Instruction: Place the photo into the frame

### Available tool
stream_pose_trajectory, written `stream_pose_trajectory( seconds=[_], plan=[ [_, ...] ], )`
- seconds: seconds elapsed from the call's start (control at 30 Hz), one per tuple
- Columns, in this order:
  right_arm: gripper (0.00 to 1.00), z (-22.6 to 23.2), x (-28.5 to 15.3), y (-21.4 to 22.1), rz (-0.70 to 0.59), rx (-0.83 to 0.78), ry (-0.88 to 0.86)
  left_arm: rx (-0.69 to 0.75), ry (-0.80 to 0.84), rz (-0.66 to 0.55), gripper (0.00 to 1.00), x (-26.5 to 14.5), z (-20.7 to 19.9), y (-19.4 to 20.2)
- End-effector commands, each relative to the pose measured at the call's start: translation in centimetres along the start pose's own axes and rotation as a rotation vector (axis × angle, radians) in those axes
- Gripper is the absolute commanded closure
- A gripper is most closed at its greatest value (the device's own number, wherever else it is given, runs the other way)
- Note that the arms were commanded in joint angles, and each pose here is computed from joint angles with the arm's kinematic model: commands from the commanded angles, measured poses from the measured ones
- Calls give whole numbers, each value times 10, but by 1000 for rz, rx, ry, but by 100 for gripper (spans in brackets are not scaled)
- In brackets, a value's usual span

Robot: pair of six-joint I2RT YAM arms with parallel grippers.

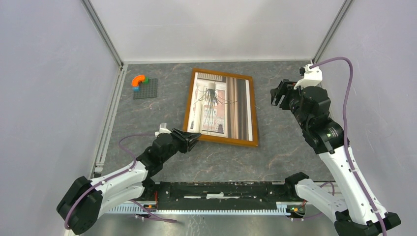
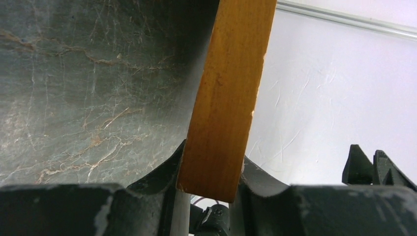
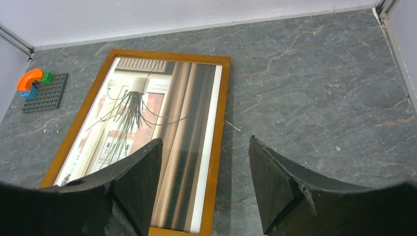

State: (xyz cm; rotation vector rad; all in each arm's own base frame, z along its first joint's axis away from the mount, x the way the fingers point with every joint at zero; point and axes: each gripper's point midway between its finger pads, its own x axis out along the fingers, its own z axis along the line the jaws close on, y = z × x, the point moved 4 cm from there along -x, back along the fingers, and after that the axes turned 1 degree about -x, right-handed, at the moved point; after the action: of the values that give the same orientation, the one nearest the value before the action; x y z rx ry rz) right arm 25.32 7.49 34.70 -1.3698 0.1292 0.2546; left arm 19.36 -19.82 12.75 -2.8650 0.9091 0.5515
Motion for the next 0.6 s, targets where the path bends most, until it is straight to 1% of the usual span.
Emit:
stream_pose_trajectory(
  seconds=[0.0, 0.07, 0.13, 0.17, 0.3, 0.37, 0.47, 0.57],
  plan=[
    [29, 1, -3, -1, -16, -1, -20, -106, -174, -116, 94, 3, 34, -18],
    [30, 0, -4, -1, -17, 0, -18, -124, -221, -118, 94, 2, 43, -18],
    [30, 0, -5, -2, -20, 1, -17, -141, -268, -120, 88, 1, 51, -17],
    [30, 0, -6, -2, -21, 1, -18, -152, -292, -122, 87, 1, 55, -17],
    [30, 0, -8, -3, -26, 5, -18, -193, -332, -119, 84, 0, 66, -16],
    [31, -1, -9, -4, -27, 8, -18, -209, -342, -117, 77, 0, 70, -15],
    [31, 0, -12, -6, -30, 11, -23, -214, -351, -104, 70, -1, 73, -13],
    [31, 0, -15, -8, -34, 15, -26, -231, -367, -96, 58, -3, 76, -12]
  ],
)
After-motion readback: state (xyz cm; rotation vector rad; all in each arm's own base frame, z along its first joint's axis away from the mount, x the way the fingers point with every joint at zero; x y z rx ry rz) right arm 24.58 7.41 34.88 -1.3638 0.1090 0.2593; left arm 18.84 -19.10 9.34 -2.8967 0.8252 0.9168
